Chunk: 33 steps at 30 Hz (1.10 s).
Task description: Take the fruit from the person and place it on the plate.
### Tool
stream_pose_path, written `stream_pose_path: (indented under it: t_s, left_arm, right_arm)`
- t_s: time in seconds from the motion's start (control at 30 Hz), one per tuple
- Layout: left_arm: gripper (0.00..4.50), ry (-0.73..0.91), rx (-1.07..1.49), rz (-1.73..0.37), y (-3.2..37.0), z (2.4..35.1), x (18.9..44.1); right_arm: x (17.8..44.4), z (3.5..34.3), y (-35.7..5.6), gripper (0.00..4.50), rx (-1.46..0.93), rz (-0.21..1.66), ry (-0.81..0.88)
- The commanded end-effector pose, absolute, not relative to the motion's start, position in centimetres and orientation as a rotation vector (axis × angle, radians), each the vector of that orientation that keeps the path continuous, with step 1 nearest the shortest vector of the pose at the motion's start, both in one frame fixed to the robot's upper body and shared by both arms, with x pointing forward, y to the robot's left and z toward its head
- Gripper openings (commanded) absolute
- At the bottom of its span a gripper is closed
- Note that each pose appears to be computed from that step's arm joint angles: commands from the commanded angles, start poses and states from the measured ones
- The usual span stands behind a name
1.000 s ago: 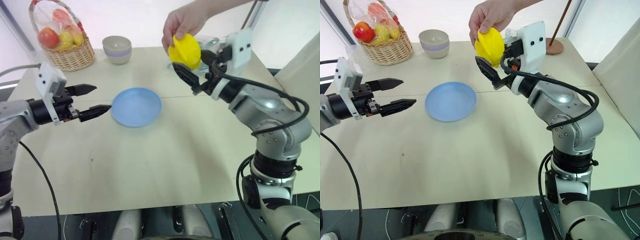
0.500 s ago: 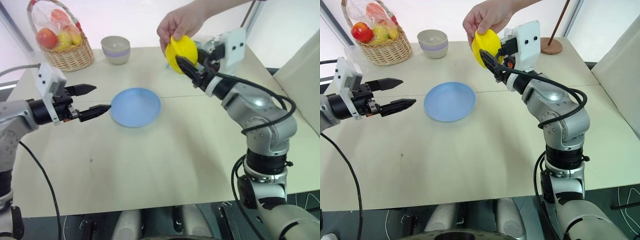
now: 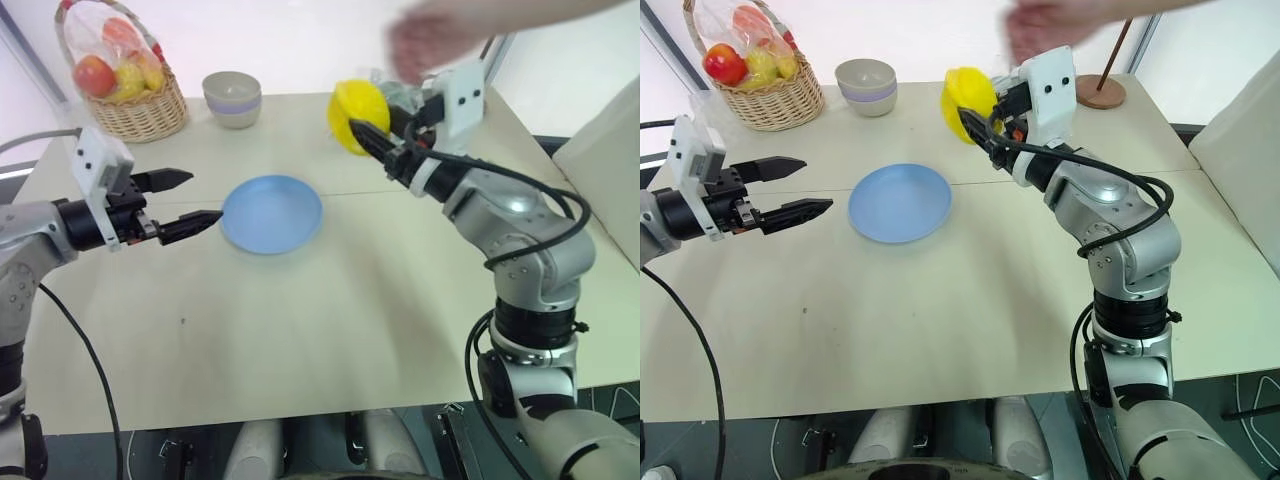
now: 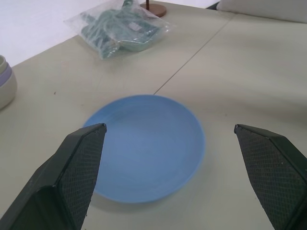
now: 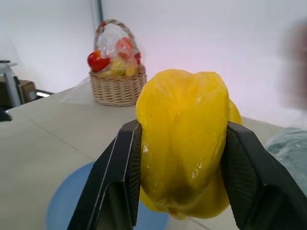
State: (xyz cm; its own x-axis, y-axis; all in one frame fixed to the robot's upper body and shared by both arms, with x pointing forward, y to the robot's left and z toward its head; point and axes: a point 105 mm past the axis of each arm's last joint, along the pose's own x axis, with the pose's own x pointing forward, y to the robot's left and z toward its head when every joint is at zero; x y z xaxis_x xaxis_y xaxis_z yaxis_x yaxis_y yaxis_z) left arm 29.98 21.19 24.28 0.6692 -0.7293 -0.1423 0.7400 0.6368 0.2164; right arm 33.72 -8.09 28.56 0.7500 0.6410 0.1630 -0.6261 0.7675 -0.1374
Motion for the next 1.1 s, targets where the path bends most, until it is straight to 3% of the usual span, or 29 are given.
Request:
stream_pose_path:
  t_s: [0.03,0.17,0.43,0.8,1.1]
  left_arm:
    - [4.5,-0.003,0.287,-0.82,21.7,25.6,29.5]
    - [4.5,0.015,0.285,-0.814,22.2,25.5,29.1]
    - [4.5,0.15,0.306,-0.861,22.7,23.8,27.4]
    - [4.5,0.281,0.399,-0.818,24.4,22.2,26.6]
    - [4.5,0.298,0.443,-0.79,24.9,21.3,27.0]
  right_arm:
    - [31.6,29.1,-6.9,1.75,-0.131,0.825,-0.235]
    - [31.3,27.3,-4.9,1.75,-0.121,0.94,-0.176]
    - [33.5,21.7,0.3,1.75,-0.116,1.064,-0.075]
    - [37.0,20.3,4.3,1.75,-0.068,1.051,-0.107]
    - [38.2,17.4,4.8,1.75,-0.104,1.021,-0.064]
